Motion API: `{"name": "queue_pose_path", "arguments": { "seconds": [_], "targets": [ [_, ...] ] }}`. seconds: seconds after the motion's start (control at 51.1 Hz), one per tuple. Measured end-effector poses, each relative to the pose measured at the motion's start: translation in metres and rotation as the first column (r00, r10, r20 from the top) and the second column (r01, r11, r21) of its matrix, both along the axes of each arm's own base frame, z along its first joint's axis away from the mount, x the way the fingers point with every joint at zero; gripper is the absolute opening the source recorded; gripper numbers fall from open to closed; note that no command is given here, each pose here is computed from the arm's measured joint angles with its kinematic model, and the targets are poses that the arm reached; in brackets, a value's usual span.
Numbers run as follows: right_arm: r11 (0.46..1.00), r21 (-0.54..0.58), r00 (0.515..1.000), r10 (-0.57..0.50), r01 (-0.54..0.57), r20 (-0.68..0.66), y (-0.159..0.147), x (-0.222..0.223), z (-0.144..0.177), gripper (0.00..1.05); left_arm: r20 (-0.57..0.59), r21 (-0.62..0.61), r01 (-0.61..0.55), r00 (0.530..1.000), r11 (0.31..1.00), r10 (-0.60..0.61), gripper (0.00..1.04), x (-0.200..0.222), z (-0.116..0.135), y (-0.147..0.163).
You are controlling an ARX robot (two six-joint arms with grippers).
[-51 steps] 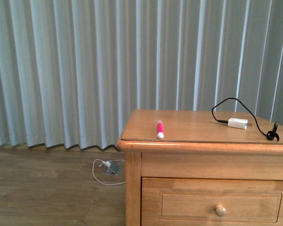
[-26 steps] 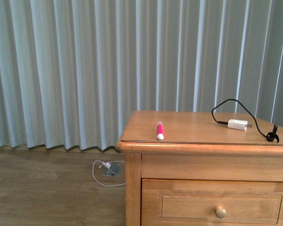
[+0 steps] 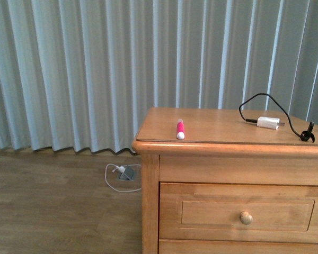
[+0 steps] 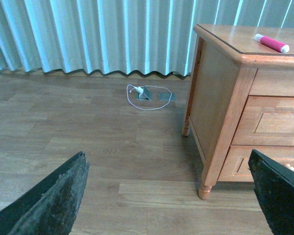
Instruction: Place pink marker in drawer with both arms
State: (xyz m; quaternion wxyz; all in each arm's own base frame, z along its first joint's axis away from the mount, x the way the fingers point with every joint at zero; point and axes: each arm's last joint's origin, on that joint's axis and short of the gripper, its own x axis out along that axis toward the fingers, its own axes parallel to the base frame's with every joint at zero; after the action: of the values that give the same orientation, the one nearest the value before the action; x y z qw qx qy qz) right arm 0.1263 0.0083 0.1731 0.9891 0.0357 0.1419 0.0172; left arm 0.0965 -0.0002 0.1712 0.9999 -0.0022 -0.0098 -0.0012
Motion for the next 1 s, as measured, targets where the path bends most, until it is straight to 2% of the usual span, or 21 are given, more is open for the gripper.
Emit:
{"name": "queue_pose_path", "arguments": {
  "seconds": [0.117,0.254,0.567,0.998],
  "targets": [
    [1.0,0.009,1.0,0.023,-0.023,-0.018,0.01,0.036,0.007,0.96,0.0,0.0,0.0,1.0,1.0,0.0,0.99,0.0,0.0,0.0],
    [0.998,-0.003,0.995,0.06,-0.06,-0.078,0.029,0.09,0.0,0.96,0.0,0.0,0.0,1.0,1.0,0.0,0.99,0.0,0.0,0.0],
    [0.996,-0.029,0.982,0.073,-0.08,-0.175,0.061,0.175,-0.032,0.96,0.0,0.0,0.0,1.0,1.0,0.0,0.99,0.0,0.0,0.0],
    [0.995,-0.076,0.987,0.06,-0.071,-0.148,0.094,0.264,-0.067,0.96,0.0,0.0,0.0,1.0,1.0,0.0,0.99,0.0,0.0,0.0]
  ]
}}
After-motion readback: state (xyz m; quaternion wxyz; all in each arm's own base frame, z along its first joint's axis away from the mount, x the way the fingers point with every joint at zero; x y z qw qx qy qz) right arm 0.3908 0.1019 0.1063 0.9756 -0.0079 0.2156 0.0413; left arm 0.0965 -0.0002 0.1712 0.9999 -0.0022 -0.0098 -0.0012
